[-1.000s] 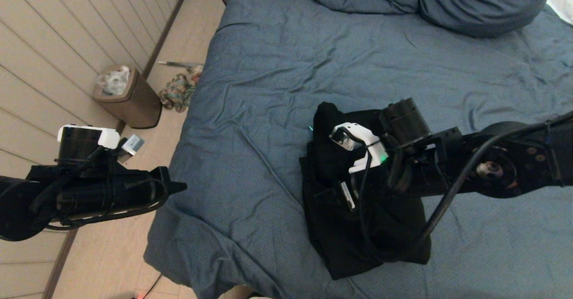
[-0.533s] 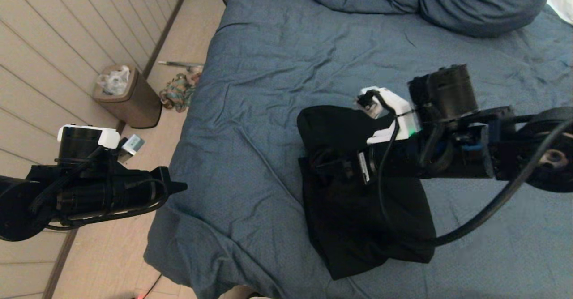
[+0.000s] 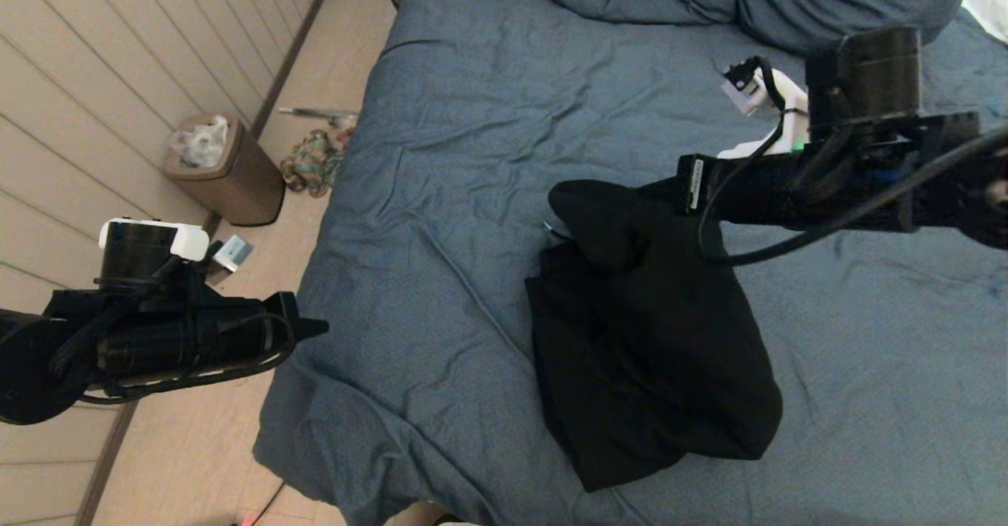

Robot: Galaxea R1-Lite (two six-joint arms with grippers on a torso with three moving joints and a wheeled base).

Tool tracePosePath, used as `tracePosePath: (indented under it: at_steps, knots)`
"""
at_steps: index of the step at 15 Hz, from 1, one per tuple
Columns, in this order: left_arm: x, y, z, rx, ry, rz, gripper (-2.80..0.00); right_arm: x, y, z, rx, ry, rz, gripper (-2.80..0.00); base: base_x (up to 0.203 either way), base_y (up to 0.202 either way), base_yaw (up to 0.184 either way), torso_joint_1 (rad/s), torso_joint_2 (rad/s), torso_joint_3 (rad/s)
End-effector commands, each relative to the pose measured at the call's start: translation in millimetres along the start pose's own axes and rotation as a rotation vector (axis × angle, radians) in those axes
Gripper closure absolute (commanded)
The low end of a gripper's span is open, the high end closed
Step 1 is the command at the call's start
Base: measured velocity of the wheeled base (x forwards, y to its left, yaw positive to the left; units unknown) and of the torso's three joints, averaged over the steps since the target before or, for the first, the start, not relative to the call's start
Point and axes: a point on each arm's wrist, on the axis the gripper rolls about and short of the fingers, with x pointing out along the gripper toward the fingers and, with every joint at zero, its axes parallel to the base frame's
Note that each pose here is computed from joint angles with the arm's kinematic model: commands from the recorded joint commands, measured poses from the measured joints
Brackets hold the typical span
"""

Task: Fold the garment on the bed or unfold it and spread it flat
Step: Fold the black sweatshirt

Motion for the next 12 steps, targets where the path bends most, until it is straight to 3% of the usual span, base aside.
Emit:
tracePosePath:
  at_steps: [1, 4, 7, 10, 12]
  knots:
    - [0, -0.5, 0, -0.002, 0.0, -0.004, 0.0, 32, -11, -9, 0.02, 0.044, -0.07, 0.0, 0.0, 0.0, 0.0, 0.0, 0.0, 0.0]
    - [0, -0.3, 0, -0.002, -0.002, -0.003, 0.0, 60, -16, -26, 0.052, 0.099, -0.125, 0.0, 0.0, 0.0, 0.0, 0.0, 0.0, 0.0]
    - [0, -0.4, 0, -0.002, -0.001, -0.002, 0.0, 55, 15, -43, 0.04, 0.149, -0.055, 0.0, 0.0, 0.0, 0.0, 0.0, 0.0, 0.0]
    - [0, 0.1, 0, -0.003, -0.001, -0.001, 0.0, 18, 47, -53, 0.001, 0.161, 0.041, 0.0, 0.0, 0.0, 0.0, 0.0, 0.0, 0.0]
    - [1, 0.7, 0, -0.004, 0.002, 0.002, 0.0, -4, 58, -77, -0.029, 0.227, 0.081, 0.0, 0.0, 0.0, 0.0, 0.0, 0.0, 0.0]
